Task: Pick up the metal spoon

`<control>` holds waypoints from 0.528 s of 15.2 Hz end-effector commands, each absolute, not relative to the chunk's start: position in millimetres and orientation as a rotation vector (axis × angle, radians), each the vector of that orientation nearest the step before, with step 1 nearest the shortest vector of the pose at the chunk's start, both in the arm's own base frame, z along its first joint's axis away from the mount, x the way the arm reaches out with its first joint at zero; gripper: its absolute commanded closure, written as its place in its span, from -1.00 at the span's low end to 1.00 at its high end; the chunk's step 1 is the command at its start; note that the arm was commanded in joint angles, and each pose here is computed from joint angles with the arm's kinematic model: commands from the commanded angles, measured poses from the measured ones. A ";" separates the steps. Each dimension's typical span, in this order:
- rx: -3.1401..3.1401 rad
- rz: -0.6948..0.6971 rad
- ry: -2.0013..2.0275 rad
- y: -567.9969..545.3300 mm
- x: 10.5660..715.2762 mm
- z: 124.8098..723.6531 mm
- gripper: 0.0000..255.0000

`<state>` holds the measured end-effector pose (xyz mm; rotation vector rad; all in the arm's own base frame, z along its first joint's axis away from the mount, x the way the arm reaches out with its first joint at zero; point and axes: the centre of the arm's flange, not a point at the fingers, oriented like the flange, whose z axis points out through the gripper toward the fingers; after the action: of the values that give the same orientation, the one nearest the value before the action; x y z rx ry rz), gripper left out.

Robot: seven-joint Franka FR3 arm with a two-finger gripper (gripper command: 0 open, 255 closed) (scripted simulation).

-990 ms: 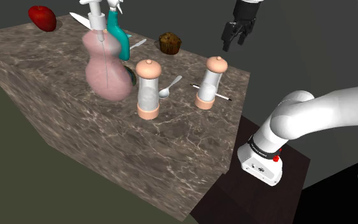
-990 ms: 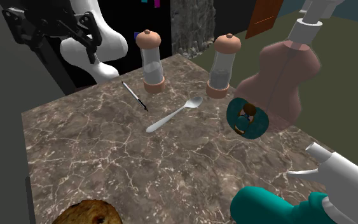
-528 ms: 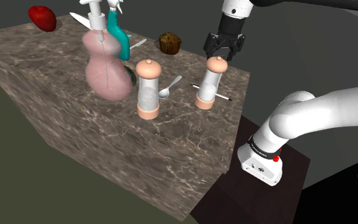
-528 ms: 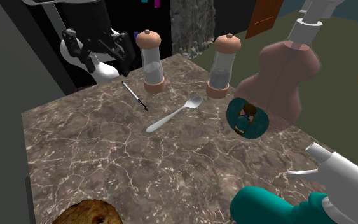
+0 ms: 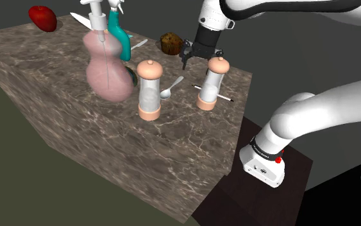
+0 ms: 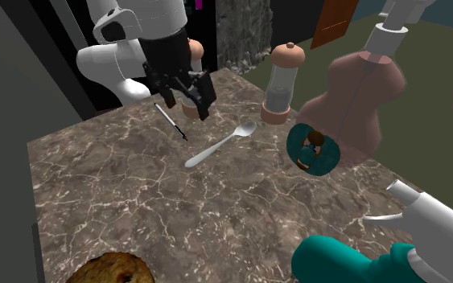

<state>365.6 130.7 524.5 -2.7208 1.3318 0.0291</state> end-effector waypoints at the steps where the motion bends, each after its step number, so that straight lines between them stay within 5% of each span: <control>1: -2.609 0.034 1.470 145.4 378.1 513.9 -1.00; 8: -2.393 0.042 1.699 169.8 409.6 481.8 -1.00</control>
<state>408.7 170.4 487.2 -2.4022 1.6913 0.0424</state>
